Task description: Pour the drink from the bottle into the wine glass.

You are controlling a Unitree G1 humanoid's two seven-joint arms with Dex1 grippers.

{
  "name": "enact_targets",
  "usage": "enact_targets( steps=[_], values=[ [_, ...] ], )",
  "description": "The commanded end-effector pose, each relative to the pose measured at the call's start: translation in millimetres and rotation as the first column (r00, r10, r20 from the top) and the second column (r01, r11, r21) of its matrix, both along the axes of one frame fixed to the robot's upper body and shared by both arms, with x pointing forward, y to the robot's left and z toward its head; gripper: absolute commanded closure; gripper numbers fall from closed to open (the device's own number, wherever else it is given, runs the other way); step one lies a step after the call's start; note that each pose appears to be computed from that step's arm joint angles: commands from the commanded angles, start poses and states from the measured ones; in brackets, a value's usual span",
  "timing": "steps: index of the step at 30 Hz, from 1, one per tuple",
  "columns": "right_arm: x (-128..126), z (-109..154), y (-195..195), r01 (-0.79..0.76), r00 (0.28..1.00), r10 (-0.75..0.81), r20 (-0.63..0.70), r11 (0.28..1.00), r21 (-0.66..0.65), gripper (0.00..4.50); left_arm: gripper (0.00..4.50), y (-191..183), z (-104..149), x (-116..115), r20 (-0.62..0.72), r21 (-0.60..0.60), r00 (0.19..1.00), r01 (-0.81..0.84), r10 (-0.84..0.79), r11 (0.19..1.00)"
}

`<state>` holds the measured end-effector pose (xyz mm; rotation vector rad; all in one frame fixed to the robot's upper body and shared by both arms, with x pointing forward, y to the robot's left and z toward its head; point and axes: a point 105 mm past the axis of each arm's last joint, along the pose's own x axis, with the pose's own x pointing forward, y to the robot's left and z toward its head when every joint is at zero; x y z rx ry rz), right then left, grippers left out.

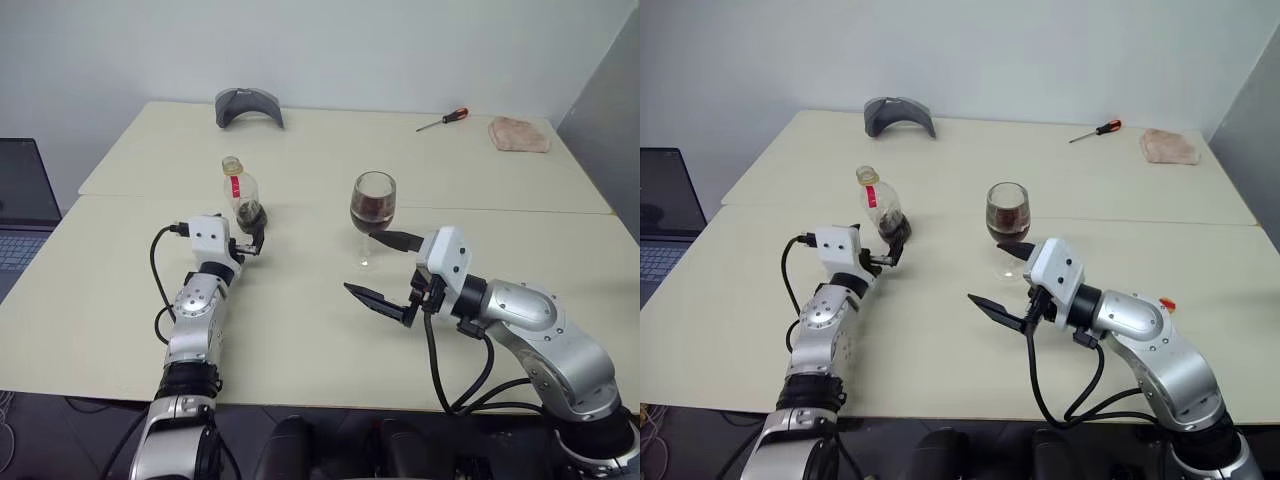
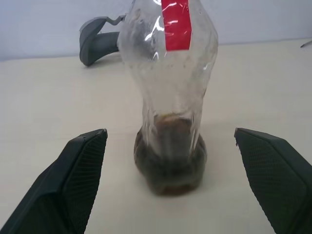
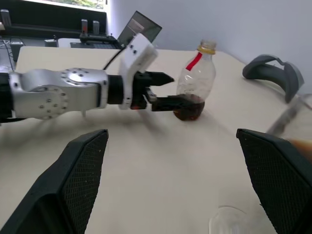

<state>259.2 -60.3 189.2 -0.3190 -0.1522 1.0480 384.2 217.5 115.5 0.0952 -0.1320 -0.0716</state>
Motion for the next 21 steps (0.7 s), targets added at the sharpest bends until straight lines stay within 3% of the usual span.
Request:
enact_targets(
  steps=[1,8,17,21],
  values=[
    [2.1,-5.0,-17.8,0.095,0.995,-0.095,0.012,0.995,0.031,0.0,0.03,0.7,17.7,-16.5,0.026,0.01,0.999,-0.02,0.02,1.0],
    [10.0,-50.4,-58.4,0.348,0.937,-0.341,-0.073,0.93,0.116,0.0,0.03,-26.5,5.4,-44.8,-0.076,0.068,0.996,0.061,-0.056,0.996],
    [44.8,-83.2,-116.0,0.741,0.663,-0.74,-0.115,0.626,0.244,0.0,0.03,-51.1,5.3,-55.7,-0.062,0.028,0.988,0.14,-0.138,0.99],
    [49.9,-87.1,-119.4,0.743,0.657,-0.751,-0.07,0.628,0.232,0.0,0.03,-47.2,4.9,-56.6,-0.048,0.038,0.989,0.138,-0.136,0.99]
  ],
)
